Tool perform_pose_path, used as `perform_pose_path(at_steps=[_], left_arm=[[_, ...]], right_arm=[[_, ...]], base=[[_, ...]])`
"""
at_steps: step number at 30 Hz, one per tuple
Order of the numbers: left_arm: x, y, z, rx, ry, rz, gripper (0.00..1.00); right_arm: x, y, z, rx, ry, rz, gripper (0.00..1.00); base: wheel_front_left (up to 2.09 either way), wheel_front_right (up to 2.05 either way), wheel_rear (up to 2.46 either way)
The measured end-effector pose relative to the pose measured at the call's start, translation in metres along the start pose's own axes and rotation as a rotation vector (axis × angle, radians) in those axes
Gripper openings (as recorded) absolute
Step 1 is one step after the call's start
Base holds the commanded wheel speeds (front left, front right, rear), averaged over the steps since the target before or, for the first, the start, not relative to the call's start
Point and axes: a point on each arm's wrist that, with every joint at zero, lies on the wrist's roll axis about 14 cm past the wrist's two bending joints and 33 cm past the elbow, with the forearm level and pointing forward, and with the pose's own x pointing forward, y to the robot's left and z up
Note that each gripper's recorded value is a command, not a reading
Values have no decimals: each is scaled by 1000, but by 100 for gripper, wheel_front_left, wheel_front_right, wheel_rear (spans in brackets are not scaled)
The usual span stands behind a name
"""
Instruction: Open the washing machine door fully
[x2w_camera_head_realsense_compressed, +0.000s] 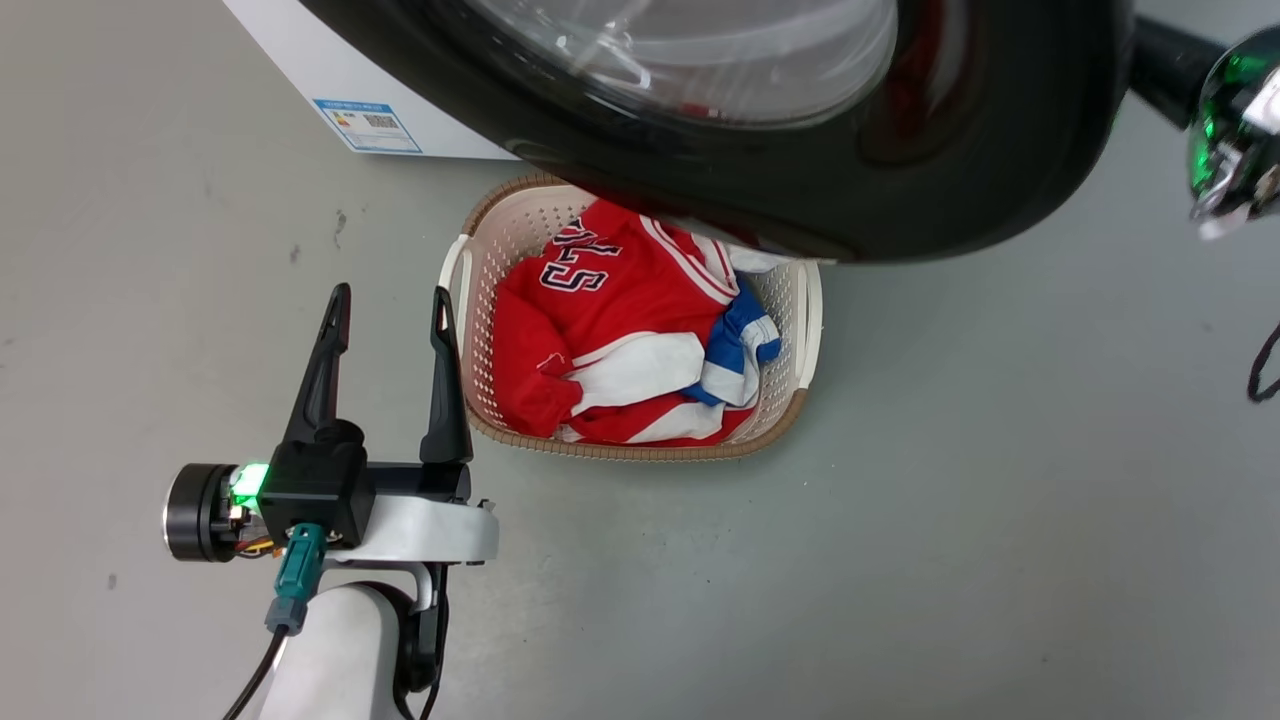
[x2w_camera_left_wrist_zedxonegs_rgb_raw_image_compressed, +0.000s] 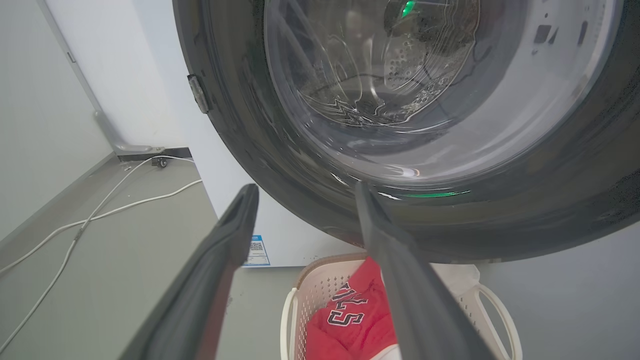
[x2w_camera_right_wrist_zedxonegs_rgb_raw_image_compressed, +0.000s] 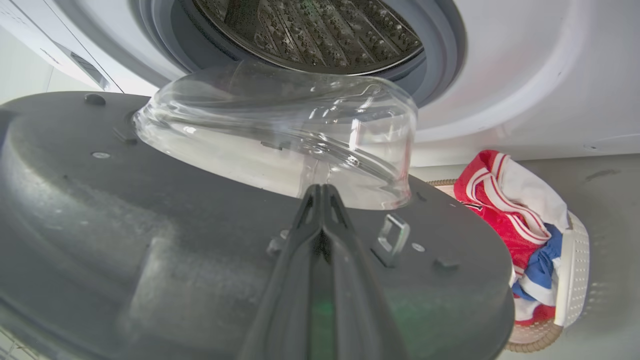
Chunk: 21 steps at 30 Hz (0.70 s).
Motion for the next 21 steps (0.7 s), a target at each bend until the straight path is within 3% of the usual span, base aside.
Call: perform_pose_path(at_steps=[21], left_arm=[[-27,3,32,10,-56,2,100]], right_arm=[[-37,68,-134,-27,285,184,0]], base=[[0,0,0]])
